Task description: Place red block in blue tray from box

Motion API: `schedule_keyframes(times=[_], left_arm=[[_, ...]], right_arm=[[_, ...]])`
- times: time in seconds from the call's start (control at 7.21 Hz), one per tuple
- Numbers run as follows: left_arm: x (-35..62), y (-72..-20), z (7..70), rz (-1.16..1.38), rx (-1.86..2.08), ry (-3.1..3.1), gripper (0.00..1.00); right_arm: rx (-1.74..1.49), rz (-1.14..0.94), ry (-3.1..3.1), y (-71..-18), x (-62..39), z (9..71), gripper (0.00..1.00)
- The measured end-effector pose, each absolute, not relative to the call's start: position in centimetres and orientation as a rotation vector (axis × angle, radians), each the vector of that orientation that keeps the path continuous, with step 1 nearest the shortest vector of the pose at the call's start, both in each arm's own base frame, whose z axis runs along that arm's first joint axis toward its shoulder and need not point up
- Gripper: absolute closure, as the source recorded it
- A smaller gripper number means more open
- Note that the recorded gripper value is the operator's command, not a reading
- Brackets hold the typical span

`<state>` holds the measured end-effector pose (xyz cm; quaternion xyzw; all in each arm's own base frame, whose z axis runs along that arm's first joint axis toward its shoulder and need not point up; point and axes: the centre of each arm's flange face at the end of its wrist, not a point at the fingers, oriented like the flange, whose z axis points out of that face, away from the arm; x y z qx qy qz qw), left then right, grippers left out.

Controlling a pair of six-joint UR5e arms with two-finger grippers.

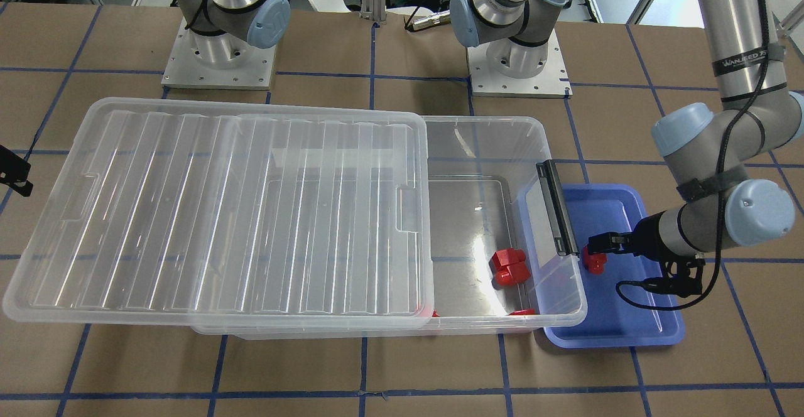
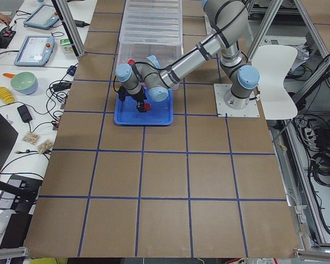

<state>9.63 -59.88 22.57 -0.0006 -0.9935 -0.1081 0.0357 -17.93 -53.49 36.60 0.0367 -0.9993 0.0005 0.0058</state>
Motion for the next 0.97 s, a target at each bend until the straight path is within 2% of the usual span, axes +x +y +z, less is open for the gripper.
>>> schedule_keyframes(times=[0.28, 0.55, 0.97], left_arm=[[9.6, -60.0, 29.6, -0.269, -0.004, -3.095, 0.00], [7.1, -58.8, 39.3, -0.228, 0.075, -3.112, 0.00], [-2.2, -55.4, 51.0, -0.086, -0.011, -3.146, 0.00]], right_arm=[[0.086, -0.041, -3.144, -52.9, -18.1, 35.4, 0.00], [0.059, -0.077, -3.155, -52.6, -17.6, 35.2, 0.00], [0.063, -0.084, -3.159, -52.9, -15.8, 35.1, 0.00]])
